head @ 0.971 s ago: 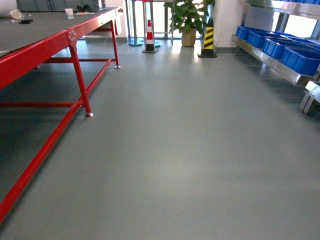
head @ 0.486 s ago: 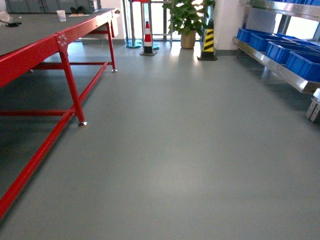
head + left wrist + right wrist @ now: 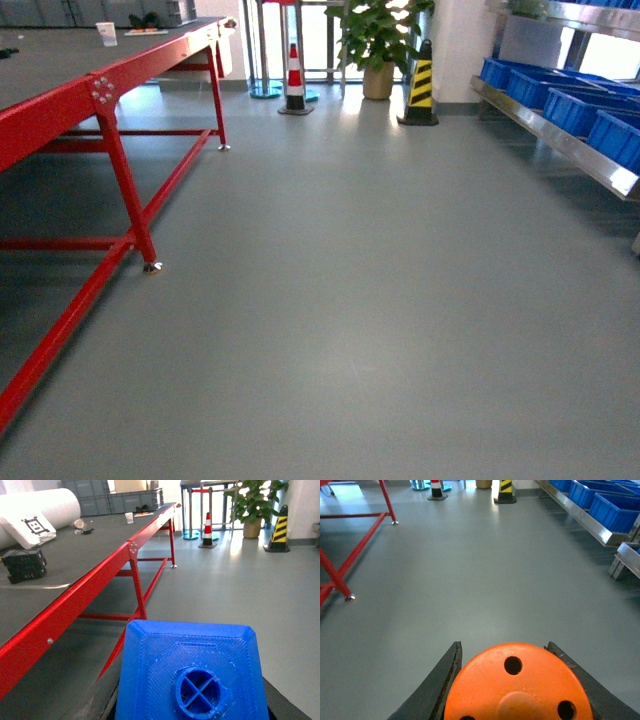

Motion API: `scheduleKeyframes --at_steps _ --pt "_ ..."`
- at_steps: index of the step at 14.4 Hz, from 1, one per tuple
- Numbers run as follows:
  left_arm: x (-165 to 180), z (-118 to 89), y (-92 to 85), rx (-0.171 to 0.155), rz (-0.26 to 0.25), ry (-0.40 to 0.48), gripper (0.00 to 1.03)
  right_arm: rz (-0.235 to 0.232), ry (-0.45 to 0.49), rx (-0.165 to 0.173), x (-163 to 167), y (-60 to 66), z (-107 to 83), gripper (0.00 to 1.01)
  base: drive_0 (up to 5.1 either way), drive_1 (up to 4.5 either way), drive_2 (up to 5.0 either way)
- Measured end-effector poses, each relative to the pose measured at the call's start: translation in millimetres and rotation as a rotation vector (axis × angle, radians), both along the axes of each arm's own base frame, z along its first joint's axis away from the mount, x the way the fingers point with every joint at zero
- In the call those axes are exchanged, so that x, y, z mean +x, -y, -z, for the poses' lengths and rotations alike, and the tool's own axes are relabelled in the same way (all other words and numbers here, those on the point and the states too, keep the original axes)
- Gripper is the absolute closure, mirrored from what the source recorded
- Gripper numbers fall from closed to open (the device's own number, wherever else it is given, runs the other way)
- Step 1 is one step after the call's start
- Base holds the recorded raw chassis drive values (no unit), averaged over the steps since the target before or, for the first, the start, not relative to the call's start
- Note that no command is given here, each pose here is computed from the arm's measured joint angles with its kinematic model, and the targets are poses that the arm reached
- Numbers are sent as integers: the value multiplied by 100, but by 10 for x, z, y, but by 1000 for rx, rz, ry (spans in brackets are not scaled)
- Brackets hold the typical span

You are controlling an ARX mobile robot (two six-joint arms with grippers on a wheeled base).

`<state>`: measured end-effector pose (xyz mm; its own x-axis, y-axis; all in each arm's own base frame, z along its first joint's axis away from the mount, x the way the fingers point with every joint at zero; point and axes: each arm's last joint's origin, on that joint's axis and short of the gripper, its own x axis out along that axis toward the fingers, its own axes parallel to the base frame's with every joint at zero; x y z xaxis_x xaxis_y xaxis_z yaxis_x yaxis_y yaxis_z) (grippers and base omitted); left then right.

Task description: Sort blue parts and orange caps into right shelf containers

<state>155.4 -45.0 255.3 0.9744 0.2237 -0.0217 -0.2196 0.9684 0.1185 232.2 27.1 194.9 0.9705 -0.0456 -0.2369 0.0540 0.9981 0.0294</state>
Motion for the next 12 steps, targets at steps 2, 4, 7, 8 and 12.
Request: scheduleKeyframes --at_steps 2,4,7,8,12 --pt "-2 -4 -1 -1 -1 3 59 0 3 0 -1 0 -5 58 3 433 -427" --pt "-3 -4 -2 -1 -2 3 59 0 4 1 -2 0 -7 58 6 436 -424" --pt "-3 -3 -2 -1 -1 1 59 0 6 1 0 -1 -8 58 10 440 -421" --pt "-3 -5 -4 -1 -3 4 59 0 5 1 -1 0 -6 58 6 436 -424" --pt "-3 -6 -4 -2 -3 5 59 2 8 1 0 2 -9 58 7 438 -423"
